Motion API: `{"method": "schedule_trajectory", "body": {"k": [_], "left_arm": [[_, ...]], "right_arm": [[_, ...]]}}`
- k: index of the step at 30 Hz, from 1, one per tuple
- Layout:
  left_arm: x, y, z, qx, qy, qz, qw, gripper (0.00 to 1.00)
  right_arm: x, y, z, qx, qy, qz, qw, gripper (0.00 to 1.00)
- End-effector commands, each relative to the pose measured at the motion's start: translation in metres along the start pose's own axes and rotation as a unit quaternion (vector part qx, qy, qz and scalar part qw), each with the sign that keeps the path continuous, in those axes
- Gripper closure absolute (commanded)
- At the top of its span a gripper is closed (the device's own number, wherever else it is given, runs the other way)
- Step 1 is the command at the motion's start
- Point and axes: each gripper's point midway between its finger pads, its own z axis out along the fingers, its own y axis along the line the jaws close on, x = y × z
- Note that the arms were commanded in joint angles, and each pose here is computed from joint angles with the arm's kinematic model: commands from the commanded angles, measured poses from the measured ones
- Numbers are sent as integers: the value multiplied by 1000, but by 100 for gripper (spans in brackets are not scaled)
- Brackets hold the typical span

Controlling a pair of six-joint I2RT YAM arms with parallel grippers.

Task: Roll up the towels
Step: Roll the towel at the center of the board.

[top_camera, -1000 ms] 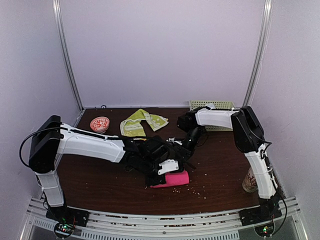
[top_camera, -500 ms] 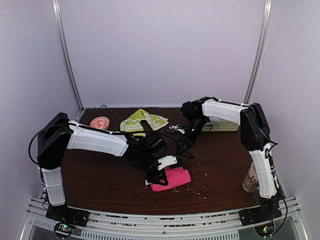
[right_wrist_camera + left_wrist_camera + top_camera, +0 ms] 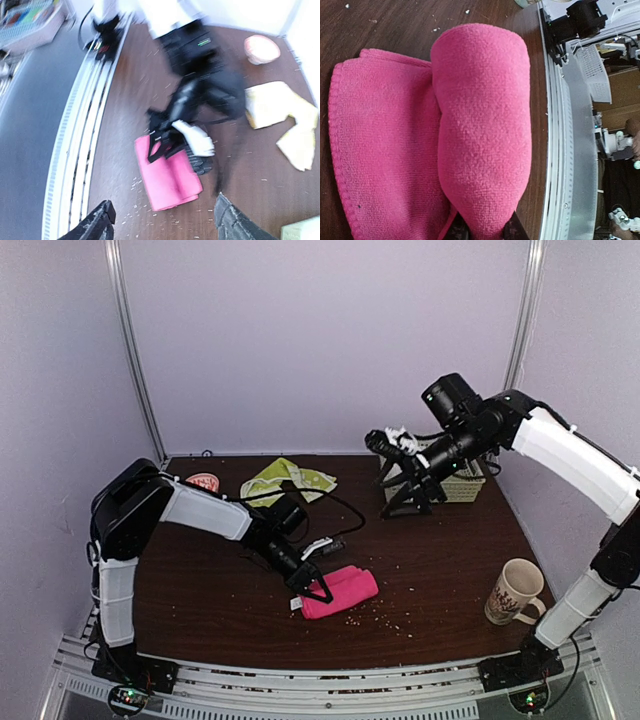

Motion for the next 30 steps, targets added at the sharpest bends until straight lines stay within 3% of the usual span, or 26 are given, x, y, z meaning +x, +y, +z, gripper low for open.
{"method": "schedule_trajectory", "body": {"k": [1,7,18,20,25,30], "left_arm": [[48,20,15,23,56,-116,991,90],[61,27,18,41,73,-152,985,82],[57,30,18,38,71,-155,985,83],[56,31,17,33,72,-151,985,83],[37,33,0,-22,61,-93,993,70],[6,34,-38,-131,21,-24,991,59]], "right_arm": [[61,22,60,-14,132,-52,990,34],[114,8,123,67,233,-89,966,36],[158,16,193,97,273,-180,940,36],[171,18,200,83,290,-182,936,42],[201,38,206,14,334,-164,928,67],[204,58,204,-58,346,-117,929,74]]}}
